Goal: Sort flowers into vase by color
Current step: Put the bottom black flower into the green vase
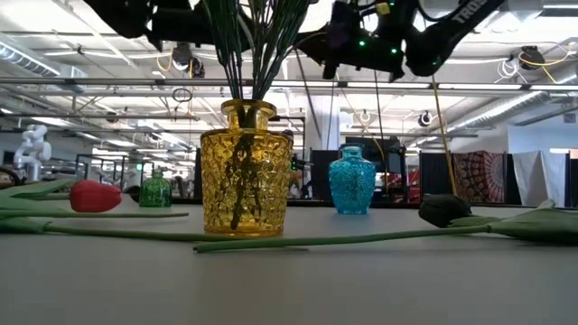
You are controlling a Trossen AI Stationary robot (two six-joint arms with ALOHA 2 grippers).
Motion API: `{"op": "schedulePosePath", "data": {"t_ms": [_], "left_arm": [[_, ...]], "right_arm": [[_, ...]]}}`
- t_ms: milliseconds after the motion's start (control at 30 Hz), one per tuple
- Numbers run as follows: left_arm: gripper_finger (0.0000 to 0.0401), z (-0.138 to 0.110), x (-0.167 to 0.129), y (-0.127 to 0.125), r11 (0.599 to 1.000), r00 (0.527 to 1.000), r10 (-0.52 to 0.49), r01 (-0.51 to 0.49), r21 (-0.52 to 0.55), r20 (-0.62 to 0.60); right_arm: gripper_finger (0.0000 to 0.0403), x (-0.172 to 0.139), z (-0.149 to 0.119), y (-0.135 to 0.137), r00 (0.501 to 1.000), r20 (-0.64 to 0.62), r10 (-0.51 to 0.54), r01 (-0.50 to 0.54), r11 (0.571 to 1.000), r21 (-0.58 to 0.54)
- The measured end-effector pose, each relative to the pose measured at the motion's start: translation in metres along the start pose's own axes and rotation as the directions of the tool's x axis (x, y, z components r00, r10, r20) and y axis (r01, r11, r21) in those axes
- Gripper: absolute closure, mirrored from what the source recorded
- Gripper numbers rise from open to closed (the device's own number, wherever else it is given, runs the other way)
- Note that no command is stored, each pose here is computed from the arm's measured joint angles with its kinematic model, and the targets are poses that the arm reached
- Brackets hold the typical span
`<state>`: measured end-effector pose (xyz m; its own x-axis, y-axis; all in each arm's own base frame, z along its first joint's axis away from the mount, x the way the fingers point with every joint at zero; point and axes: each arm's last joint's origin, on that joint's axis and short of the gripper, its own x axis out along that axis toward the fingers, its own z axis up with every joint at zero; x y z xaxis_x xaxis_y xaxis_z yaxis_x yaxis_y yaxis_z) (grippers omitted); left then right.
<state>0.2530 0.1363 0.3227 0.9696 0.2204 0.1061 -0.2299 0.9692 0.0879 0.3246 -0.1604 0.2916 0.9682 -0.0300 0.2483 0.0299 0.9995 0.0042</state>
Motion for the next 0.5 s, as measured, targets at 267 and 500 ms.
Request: {"op": "schedulePosePath", "data": {"t_ms": [267, 500], "left_arm": [[0.0276, 0.003, 0.0006, 0.0002, 0.995, 0.999, -0.005, 0.009, -0.099, 0.037], [0.0276, 0.0035, 0.0005, -0.001, 0.987, 0.998, -0.044, 0.05, -0.156, 0.043]], "right_arm": [[0.0399, 0.0086, -0.0079, 0.0024, 1.0, -0.013, 0.014, -0.014, 1.0, 0.006], [0.0399, 0.0101, -0.0054, 0.0061, 1.0, 0.012, 0.026, -0.026, 1.0, -0.009]]}}
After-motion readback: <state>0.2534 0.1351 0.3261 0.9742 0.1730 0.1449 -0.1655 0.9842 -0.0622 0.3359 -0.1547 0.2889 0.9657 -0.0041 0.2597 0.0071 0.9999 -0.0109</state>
